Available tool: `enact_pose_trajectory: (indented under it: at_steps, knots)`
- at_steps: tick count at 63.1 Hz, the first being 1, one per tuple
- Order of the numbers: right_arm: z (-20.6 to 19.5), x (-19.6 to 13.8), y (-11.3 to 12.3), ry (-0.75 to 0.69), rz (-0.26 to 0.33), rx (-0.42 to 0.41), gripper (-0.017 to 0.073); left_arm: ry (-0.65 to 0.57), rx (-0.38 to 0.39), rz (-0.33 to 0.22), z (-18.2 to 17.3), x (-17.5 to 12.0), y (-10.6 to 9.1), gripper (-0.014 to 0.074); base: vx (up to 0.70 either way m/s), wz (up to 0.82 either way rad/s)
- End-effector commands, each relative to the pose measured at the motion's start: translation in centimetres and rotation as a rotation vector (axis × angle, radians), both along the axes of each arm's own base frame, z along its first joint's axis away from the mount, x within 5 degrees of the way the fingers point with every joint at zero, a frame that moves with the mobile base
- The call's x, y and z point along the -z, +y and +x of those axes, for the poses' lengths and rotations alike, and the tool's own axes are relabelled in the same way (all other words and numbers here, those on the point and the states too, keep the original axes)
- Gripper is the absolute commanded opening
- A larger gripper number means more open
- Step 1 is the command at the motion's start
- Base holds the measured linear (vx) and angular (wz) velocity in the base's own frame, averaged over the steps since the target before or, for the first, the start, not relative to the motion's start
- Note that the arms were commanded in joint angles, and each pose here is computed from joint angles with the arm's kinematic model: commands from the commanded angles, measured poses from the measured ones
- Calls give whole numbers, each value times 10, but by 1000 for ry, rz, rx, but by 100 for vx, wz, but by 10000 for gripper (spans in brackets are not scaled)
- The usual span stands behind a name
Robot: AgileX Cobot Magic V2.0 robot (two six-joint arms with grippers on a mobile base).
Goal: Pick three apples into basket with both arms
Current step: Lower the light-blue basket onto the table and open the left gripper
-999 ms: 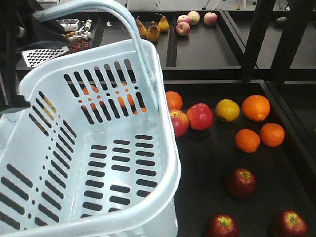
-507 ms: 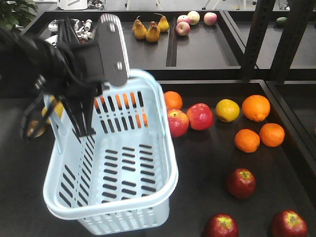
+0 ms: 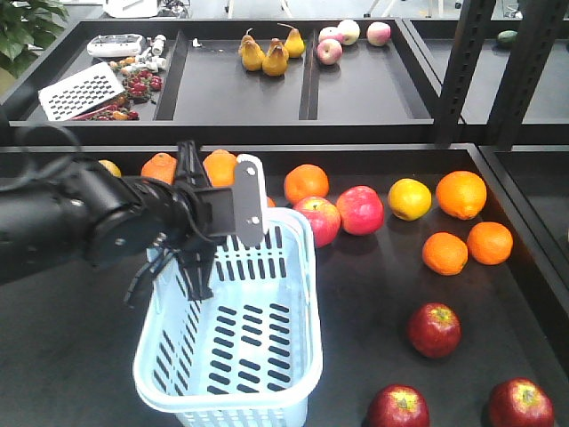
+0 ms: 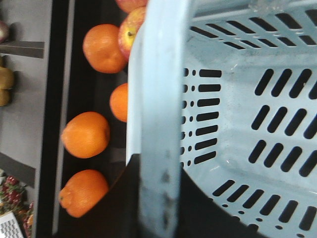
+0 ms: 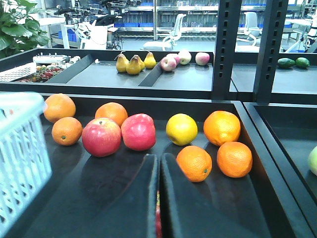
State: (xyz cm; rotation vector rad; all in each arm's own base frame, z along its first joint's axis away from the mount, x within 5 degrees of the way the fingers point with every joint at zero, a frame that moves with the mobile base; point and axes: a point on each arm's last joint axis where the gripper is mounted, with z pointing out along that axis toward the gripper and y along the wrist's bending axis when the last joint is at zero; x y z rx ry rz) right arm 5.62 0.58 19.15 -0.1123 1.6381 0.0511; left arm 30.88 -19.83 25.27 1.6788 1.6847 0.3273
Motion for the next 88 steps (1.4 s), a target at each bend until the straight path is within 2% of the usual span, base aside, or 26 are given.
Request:
enact_pose_trajectory:
  at_steps: [1, 8, 15, 24, 28, 34, 43, 52, 57, 68, 76, 83, 88]
  knots:
    - [0, -3, 0, -77, -10, 0, -8, -81, 15, -76, 5, -16, -6, 4, 0, 0]
    - [0, -3, 0, -77, -10, 0, -8, -44, 11, -50, 9, -3, -8, 4, 0, 0]
    - [0, -3, 0, -77, -10, 0, -8, -26, 3, -49, 10, 3, -9, 11, 0, 0]
    - [0, -3, 0, -77, -10, 0, -8, 12, -16, -39, 8, 5, -7, 78, 0, 0]
    - [0, -3, 0, -77, -10, 0, -8, 35, -25, -22, 7, 6, -6, 142, 0, 0]
    - [0, -3, 0, -77, -10, 0, -8, 81, -47, -30, 4, 8, -5, 255, 0, 0]
    - [0, -3, 0, -77, -10, 0, -8, 129, -54, -33, 0, 10, -5, 498, 0, 0]
    - [0, -3, 0, -77, -10, 0, -8, 143, -79, -100, -4, 1, -5, 685, 0, 0]
    - [0, -3, 0, -77, -10, 0, -8, 140, -88, -138, -8, -9, -4, 732, 0, 0]
    - [0, -3, 0, -77, -10, 0, -8, 135, -108, -233, -26, -43, 5, 713, 0, 0]
    - [0, -3, 0, -77, -10, 0, -8, 140, -148, -329, -37, -67, 16, 689, 0, 0]
    - [0, -3, 0, -77, -10, 0, -8, 165, -235, -416, -40, -82, 36, 673, 0, 0]
    - [0, -3, 0, -77, -10, 0, -8, 197, -341, -521, -40, -93, 56, 665, 0, 0]
